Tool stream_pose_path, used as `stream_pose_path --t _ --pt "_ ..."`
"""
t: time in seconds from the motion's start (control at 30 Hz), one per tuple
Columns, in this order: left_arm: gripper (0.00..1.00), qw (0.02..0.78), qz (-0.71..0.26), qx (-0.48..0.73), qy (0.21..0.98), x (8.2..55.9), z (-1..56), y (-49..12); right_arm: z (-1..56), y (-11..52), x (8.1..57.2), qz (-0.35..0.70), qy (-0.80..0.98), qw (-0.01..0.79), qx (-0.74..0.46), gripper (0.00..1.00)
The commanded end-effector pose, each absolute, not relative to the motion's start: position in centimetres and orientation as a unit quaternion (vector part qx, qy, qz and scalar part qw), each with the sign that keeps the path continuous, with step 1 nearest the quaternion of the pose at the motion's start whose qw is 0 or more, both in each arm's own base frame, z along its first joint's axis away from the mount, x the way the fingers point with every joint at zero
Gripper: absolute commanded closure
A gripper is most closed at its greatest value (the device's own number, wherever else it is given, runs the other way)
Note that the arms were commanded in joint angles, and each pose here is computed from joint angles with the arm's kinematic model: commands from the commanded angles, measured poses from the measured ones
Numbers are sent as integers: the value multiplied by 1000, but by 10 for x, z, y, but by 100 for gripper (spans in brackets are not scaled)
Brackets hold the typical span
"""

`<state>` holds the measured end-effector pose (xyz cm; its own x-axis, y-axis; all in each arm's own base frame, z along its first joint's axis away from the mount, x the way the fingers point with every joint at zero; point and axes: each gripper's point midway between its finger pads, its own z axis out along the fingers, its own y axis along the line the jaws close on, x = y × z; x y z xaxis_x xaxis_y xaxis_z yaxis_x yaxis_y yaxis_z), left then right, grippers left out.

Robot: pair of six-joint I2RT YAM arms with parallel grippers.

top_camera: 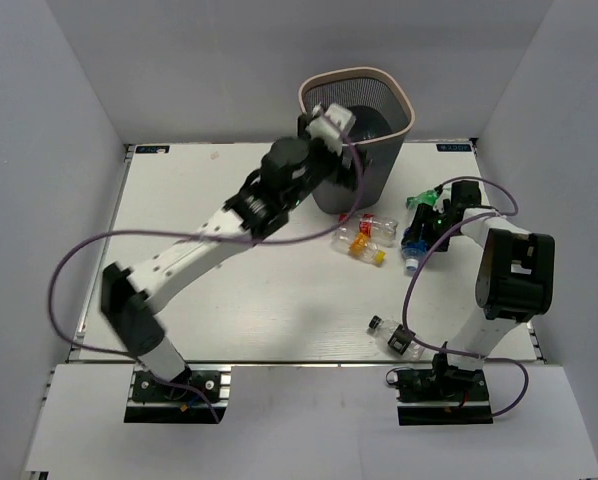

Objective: Put the plastic bottles in the bin

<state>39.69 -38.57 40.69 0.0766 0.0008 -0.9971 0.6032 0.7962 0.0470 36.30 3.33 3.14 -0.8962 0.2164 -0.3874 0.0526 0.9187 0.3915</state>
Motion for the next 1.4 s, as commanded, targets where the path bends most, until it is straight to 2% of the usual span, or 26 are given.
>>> stream_pose_path --t 0.0,0.03,0.1,0.13,0.17,0.23,0.27,0.3,0.37,0.43,0.57,0.77,0.8,0.83,0.87,0.9,0.93,0.97,1.0,1.03,1.07,1.1,1.23,1.3,1.37 --pt "0 611 -300 246 690 324 361 -374 49 21 371 165 953 246 67 44" --pt "0 577 -297 253 718 311 319 -371 66 20 369 166 947 269 56 52" --pt "0 536 -302 240 751 295 278 -364 99 24 366 170 934 313 7 57" --pt "0 525 -305 239 758 289 269 -366 109 26 364 174 929 325 -5 64" --pt "0 509 -313 241 765 284 260 -367 143 29 360 171 911 372 -44 67" --pt "0 471 -324 225 789 280 234 -374 171 43 355 203 889 402 -83 70" --pt "0 447 -328 224 802 279 213 -380 203 45 351 194 868 445 -105 75" --pt "0 435 -329 213 811 279 200 -382 220 57 345 219 848 464 -134 75" --pt "0 401 -346 154 834 286 175 -385 260 62 344 214 810 521 -162 79" --pt "0 376 -377 94 841 290 169 -393 312 77 337 229 752 584 -203 79" --pt "0 350 -413 5 841 299 159 -407 377 94 336 248 674 651 -246 79" --pt "0 333 -475 -89 810 311 167 -423 449 114 389 280 599 708 -248 77" --pt "0 326 -472 -104 812 316 160 -421 476 122 396 280 576 723 -260 77" --pt "0 323 -475 -119 810 319 161 -423 462 128 424 302 592 707 -239 76" --pt "0 314 -481 -134 808 319 162 -424 465 143 430 314 589 703 -245 76" --pt "0 313 -472 -149 811 327 155 -422 474 148 458 321 587 702 -243 74" --pt "0 307 -472 -157 811 327 155 -422 472 157 468 326 596 694 -239 72" --pt "0 298 -458 -175 819 328 147 -420 496 164 472 324 578 708 -244 68" --pt "0 296 -450 -185 822 329 143 -418 468 172 512 332 606 685 -232 56" --pt "0 293 -443 -192 825 331 139 -417 462 180 521 342 614 674 -229 48" --pt "0 289 -428 -202 832 331 136 -414 485 182 523 338 602 686 -229 35" --pt "0 293 -413 -217 835 334 130 -408 477 184 543 337 608 683 -224 10" --pt "0 293 -372 -246 846 346 126 -406 457 182 567 340 630 669 -199 10" --pt "0 301 -365 -251 845 353 117 -408 467 175 555 328 628 676 -203 10" --pt "0 303 -380 -259 835 359 119 -416 446 172 552 326 647 658 -206 10"
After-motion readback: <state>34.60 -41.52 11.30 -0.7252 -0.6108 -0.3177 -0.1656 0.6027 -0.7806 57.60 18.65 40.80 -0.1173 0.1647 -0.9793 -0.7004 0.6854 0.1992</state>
